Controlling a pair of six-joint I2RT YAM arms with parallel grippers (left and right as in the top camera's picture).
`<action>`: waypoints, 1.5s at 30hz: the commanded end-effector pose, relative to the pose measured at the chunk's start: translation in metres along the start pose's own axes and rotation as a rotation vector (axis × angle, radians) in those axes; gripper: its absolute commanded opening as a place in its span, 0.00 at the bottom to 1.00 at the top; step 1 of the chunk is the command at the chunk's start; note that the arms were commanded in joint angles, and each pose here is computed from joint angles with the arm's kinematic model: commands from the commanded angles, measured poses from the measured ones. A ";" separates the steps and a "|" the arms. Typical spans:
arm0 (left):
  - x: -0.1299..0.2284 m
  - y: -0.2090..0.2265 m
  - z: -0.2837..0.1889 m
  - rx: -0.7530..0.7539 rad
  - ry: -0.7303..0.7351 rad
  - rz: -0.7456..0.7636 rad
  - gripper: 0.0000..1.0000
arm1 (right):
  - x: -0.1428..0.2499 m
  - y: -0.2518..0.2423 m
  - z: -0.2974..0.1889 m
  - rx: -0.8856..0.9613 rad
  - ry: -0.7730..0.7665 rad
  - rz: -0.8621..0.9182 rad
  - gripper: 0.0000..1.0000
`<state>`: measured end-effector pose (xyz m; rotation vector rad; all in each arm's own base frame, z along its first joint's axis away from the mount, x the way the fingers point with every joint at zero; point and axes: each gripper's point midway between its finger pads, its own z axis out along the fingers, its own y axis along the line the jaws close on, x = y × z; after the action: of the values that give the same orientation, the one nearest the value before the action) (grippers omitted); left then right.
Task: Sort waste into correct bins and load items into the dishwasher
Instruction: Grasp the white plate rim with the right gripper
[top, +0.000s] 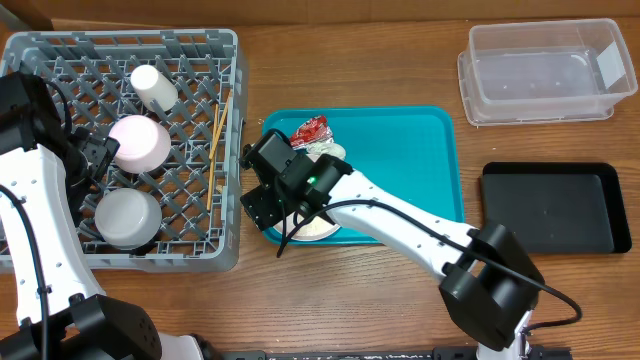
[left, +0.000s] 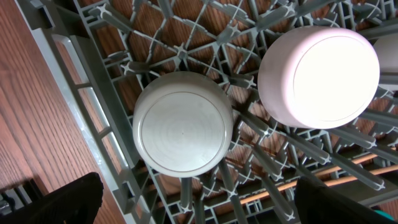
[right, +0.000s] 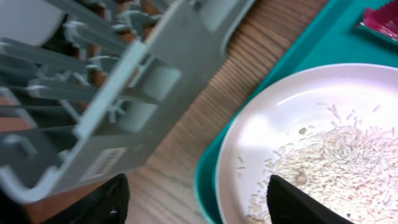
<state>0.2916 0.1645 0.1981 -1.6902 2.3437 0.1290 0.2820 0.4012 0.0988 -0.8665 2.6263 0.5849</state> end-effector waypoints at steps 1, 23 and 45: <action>-0.002 0.000 -0.002 0.005 -0.006 -0.029 1.00 | 0.013 -0.016 0.028 0.078 0.045 0.007 0.69; -0.002 0.000 -0.002 0.005 -0.006 -0.029 1.00 | 0.040 -0.026 0.061 0.168 0.123 0.034 0.43; -0.002 0.000 -0.002 0.005 -0.006 -0.029 1.00 | 0.056 -0.029 0.069 0.209 0.165 0.018 0.24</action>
<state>0.2917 0.1646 0.1981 -1.6900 2.3434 0.1289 0.2691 0.3887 0.0127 -0.8635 2.7831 0.2964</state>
